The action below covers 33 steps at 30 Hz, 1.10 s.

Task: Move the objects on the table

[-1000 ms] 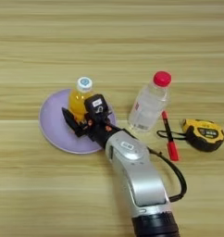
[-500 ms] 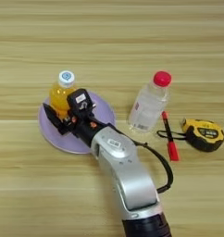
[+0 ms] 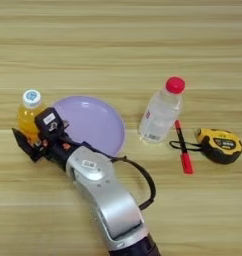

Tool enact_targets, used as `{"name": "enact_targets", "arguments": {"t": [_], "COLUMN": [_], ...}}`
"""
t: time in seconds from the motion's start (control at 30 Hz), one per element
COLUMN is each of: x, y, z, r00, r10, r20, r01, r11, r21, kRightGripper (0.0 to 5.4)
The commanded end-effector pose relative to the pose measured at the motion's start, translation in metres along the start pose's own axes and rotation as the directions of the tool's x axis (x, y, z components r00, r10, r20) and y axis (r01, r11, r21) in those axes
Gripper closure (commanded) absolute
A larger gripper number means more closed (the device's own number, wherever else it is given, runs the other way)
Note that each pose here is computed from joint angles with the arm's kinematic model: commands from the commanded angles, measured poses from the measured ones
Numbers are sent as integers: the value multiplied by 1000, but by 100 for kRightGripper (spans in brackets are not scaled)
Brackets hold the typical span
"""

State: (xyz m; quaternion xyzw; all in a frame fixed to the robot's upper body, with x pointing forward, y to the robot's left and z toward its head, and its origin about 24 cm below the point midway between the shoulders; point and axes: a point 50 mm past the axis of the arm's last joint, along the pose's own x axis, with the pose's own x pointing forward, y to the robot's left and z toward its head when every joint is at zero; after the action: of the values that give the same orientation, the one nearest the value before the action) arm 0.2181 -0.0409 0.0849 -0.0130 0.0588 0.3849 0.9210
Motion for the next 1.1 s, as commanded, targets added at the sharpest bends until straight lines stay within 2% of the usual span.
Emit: {"name": "enact_targets", "arguments": {"t": [0.03,0.4,1.1], "x": [5,10,11], "y": [10,28,40], "z": [28,10,-12], "r00": [988,987,987], "r10": [26,80,118], "r20": [151,137,110], "r01": [-22,-83,-120], "r11": [999,997,993], "r21": [-28,11,16], "kRightGripper": [197,197,197]}}
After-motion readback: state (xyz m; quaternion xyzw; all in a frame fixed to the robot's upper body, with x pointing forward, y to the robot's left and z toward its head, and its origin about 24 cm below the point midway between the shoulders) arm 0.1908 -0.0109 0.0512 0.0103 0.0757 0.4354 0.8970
